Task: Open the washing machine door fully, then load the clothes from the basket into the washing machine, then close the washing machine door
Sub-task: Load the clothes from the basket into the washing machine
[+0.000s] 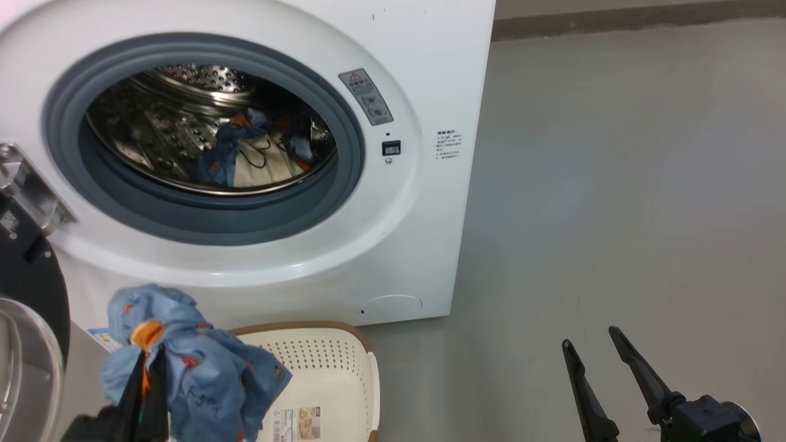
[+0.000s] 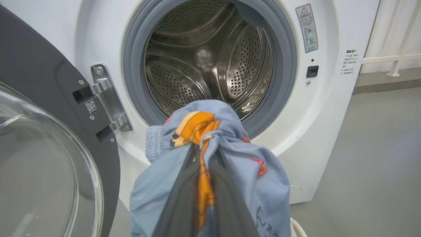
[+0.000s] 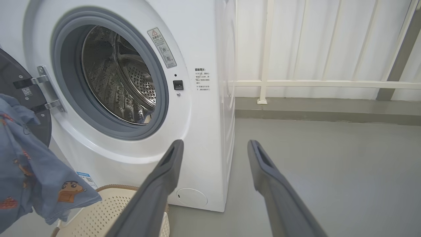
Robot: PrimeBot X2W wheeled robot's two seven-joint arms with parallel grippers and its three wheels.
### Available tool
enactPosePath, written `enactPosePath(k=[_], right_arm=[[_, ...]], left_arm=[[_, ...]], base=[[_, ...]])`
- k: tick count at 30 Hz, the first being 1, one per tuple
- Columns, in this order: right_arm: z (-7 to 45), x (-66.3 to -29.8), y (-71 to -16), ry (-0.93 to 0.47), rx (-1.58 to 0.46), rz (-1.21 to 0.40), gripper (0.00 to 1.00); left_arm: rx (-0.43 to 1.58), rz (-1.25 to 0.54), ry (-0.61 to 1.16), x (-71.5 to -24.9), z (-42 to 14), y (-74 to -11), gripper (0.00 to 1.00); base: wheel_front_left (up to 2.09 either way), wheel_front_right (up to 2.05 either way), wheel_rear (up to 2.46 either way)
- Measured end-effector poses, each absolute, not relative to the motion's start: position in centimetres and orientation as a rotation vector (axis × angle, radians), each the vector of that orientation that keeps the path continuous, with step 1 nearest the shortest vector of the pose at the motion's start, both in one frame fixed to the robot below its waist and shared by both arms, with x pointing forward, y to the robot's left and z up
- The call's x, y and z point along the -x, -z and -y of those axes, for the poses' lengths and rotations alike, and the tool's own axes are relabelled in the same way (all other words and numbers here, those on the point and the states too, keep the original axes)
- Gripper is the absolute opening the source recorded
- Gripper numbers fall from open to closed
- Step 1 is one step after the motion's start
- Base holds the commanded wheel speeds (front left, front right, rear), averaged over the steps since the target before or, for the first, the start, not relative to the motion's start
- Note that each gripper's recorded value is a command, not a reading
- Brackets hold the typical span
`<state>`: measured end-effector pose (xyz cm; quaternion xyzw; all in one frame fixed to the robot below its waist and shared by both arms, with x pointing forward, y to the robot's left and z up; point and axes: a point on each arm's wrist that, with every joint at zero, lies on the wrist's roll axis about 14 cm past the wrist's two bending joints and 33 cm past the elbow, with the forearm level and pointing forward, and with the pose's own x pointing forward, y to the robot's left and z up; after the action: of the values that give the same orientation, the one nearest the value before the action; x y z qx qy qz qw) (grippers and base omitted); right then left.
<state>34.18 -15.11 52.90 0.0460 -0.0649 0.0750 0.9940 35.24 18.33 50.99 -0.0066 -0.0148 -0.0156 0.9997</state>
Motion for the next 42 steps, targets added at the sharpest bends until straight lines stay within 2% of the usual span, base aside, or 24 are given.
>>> enactPosePath(k=[8, 25, 42], right_arm=[[15.2, -35.9, -52.4, -0.147, -0.091, 0.116, 1.00], [16.7, -42.3, -49.2, -0.105, -0.077, 0.071, 1.00], [20.1, -45.3, -45.1, 0.001, -0.154, 0.001, 1.00]], left_arm=[[0.031, 0.031, 0.067, -39.7, -17.5, -50.6, 0.00], [0.046, -0.011, 0.110, -54.6, -18.1, -48.5, 0.00], [-0.002, -0.315, 0.252, -66.9, -15.3, -42.5, 0.00]], base=[[0.00, 0.00, 0.00], [0.00, 0.00, 0.00], [0.00, 0.00, 0.00]])
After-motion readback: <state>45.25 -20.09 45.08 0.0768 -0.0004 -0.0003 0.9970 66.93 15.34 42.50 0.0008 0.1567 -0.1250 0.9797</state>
